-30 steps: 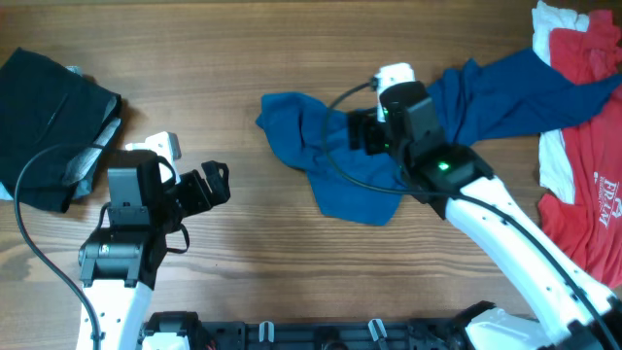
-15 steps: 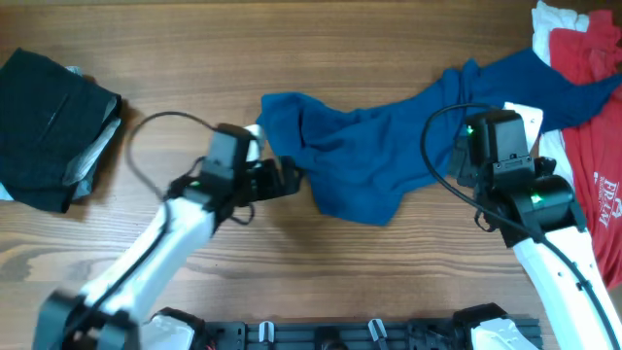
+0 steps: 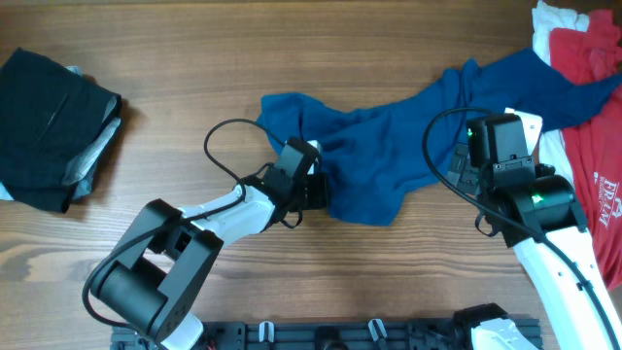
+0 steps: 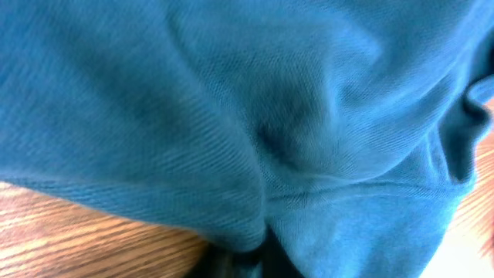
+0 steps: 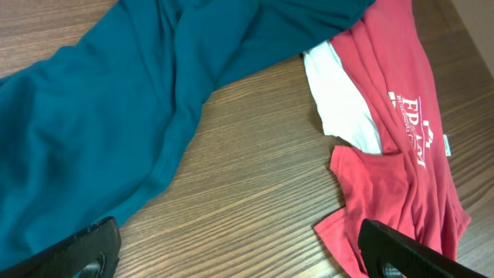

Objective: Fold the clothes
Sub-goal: 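Drag the blue polo left onto the table center with the right gripper, then grasp the left end of the blue polo with the left gripper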

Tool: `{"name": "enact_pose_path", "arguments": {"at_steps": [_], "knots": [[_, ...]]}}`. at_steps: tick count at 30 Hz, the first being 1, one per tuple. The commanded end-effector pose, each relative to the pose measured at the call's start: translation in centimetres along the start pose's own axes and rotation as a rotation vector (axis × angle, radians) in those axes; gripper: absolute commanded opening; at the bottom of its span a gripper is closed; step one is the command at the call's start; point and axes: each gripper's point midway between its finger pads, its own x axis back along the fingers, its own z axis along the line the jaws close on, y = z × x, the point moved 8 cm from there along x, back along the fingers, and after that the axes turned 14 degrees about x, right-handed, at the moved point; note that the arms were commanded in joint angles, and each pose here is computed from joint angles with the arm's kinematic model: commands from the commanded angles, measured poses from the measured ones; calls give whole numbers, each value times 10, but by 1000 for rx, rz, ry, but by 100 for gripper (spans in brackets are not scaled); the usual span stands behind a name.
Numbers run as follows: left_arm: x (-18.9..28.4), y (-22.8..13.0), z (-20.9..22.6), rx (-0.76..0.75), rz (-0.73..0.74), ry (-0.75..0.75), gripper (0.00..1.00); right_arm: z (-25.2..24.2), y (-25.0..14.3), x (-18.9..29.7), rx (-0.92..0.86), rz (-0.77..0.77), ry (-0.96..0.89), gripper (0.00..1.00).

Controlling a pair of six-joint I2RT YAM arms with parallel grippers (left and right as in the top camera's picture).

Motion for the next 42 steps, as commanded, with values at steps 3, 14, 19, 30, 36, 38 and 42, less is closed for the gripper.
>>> {"name": "enact_pose_path", "arguments": {"at_steps": [3, 14, 19, 30, 36, 38, 42], "knots": [[43, 9, 33, 113, -38, 195, 4, -2, -1, 3, -21, -1, 3, 100], [284, 106, 116, 350, -750, 0, 100, -2, -2, 3, -18, 6, 3, 100], [234, 82, 102, 377, -410, -60, 100, 0, -2, 3, -19, 7, 22, 99], [103, 53, 44, 85, -83, 60, 100, 0, -2, 3, -17, 10, 26, 100], [82, 59, 55, 185, -153, 177, 99, 0, -3, 3, -16, 12, 25, 100], [84, 62, 59, 183, -192, 215, 98, 0, -3, 3, -16, 12, 25, 100], [84, 65, 58, 170, -210, 211, 90, 0, -3, 3, -16, 13, 26, 99]]}}
